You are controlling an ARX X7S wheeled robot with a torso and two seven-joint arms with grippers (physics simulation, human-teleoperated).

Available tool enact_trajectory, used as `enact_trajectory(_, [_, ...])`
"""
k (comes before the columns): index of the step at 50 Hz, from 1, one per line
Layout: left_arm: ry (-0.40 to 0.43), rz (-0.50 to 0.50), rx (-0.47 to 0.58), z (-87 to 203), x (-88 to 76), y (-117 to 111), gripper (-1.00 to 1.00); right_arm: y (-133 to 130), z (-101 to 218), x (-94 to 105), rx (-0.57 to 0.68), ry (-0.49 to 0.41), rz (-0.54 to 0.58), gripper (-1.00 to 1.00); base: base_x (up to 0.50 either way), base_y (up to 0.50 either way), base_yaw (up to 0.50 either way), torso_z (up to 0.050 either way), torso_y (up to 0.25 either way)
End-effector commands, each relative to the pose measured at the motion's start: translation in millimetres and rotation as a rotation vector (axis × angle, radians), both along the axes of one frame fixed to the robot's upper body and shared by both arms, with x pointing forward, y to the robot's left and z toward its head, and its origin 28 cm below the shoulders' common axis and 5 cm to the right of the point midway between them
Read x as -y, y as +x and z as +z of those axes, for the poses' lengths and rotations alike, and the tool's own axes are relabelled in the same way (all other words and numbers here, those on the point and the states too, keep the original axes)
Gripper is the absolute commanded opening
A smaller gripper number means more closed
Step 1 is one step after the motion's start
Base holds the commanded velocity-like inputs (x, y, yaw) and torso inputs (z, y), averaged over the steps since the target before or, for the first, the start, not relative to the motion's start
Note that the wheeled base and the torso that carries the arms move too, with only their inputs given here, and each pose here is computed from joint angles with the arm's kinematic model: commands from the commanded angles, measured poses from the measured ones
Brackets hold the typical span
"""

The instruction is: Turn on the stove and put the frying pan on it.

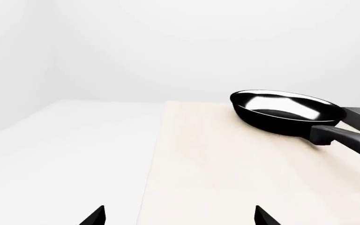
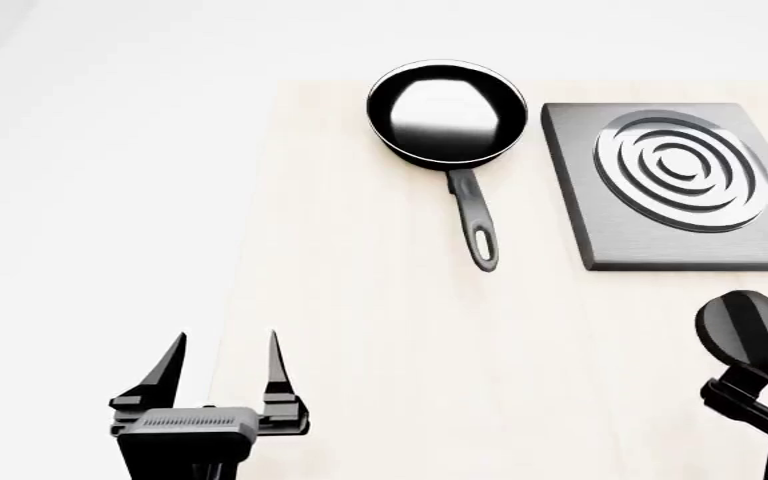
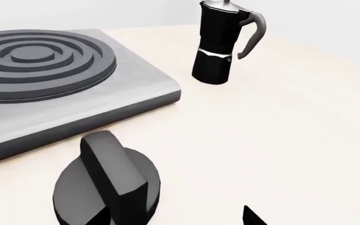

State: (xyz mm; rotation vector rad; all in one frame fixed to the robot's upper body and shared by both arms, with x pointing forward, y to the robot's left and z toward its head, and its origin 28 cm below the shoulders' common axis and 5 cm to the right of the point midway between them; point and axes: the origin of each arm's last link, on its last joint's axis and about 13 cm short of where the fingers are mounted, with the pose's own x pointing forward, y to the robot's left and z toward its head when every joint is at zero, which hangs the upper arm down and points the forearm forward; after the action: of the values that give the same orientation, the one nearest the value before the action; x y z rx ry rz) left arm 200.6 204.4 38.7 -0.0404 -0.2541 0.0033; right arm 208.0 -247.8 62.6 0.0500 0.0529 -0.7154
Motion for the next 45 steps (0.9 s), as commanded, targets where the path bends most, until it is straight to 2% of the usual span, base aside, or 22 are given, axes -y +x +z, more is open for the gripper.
enact_trajectory(1, [0.002, -0.002, -0.001, 0.0, 0.3, -0.2, 1.00, 5.7, -0.9, 3.3, -0.005, -0.004, -0.007, 1.00, 0.00, 0.00, 0.00, 0.000, 0.000])
enact_trajectory(45, [0.001, -0.005, -0.007, -1.3, 1.1, 0.0, 1.00, 24.3, -2.3, 11.6, -0.030, -0.010, -0.015, 1.00, 0.00, 0.00, 0.00, 0.000, 0.000])
